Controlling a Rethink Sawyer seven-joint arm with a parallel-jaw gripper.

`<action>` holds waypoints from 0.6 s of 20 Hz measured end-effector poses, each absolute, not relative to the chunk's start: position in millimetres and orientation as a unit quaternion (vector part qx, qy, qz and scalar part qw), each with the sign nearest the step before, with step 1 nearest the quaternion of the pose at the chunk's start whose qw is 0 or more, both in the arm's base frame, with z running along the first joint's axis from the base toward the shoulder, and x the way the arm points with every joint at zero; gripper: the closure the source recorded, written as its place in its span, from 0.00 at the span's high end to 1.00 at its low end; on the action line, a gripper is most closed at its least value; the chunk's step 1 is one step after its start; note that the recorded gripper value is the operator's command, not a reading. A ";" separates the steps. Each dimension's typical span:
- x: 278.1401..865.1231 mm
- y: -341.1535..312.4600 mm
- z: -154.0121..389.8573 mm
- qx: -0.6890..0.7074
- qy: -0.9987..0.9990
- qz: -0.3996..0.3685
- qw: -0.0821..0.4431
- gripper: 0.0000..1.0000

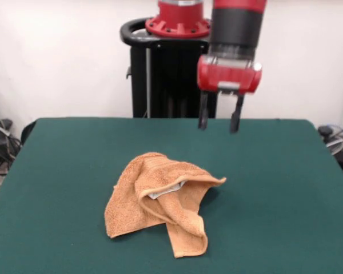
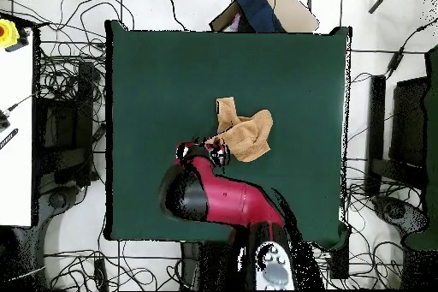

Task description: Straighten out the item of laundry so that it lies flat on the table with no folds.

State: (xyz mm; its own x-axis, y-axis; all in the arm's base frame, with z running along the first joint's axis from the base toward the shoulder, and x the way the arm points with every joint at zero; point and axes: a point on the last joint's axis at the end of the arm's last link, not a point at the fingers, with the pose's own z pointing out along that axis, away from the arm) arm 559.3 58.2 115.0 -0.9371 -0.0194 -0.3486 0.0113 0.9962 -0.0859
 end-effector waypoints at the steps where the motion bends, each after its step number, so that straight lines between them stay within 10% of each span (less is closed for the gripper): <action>1: 562.1 53.0 105.1 0.002 0.983 -0.044 0.179 1.00; 12: 569.5 18.0 8.8 0.023 0.981 -0.053 0.183 1.00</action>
